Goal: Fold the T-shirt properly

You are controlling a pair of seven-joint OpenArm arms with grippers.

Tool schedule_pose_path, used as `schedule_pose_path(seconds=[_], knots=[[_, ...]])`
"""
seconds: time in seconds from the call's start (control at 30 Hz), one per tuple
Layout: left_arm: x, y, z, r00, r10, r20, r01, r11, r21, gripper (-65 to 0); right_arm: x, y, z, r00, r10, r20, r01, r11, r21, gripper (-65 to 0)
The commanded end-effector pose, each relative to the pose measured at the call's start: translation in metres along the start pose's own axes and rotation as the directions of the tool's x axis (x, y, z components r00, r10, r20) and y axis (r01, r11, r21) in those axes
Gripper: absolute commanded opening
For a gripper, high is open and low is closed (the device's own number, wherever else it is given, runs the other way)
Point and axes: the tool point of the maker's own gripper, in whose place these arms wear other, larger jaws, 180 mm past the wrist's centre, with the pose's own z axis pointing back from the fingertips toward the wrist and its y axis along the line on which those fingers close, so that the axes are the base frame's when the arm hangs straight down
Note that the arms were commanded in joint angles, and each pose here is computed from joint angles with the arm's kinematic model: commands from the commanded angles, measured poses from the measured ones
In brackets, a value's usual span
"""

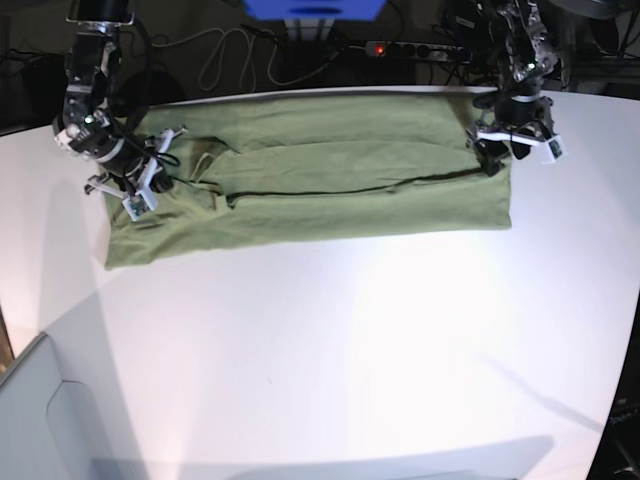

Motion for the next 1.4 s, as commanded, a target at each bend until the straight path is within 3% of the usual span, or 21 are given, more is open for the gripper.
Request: schedule_pose_path(seconds=[0.0,0.5,1.0,1.07,1.23,1.37], knots=[[0.008,-0.001,0.002,1.000,-0.007,0.019,0.008,1.000,-0.006,-26.1,0.010,-0.005,0.004,0.999,0.019,0.035,-0.019,1.000,-0.006,-64.9],[0.028,-0.010,0.007,0.997,-0.014,0.073,0.016,0.999,-0.029,-26.1,0.011,-0.005,0.004,0.999,0.018,0.037,-0.018,1.000,-0.006,-64.9],[0.012,0.000,-0.002,1.000,0.004,0.030,-0.004,1.000,-0.004,-26.3,0.013,-0.007,0.004,0.999,0.023,0.040,-0.023,1.000,-0.011,-64.9],[0.011,-0.001,-0.002,1.000,0.001,0.029,-0.001,1.000,-0.005,-29.9,0.014,-0.008,0.004,0.999,0.024,0.042,-0.023,1.000,-0.011,-64.9],[0.010,-0.001,-0.002,1.000,0.000,0.026,0.000,1.000,-0.006,-46.0,0.014,-0.008,0.004,0.999,0.024,0.042,-0.023,1.000,-0.011,-64.9],[0.010,-0.002,-0.003,1.000,0.001,0.026,-0.001,1.000,-0.008,-46.8,0.014,-0.008,0.004,0.999,0.024,0.042,-0.023,1.000,-0.011,-64.9]])
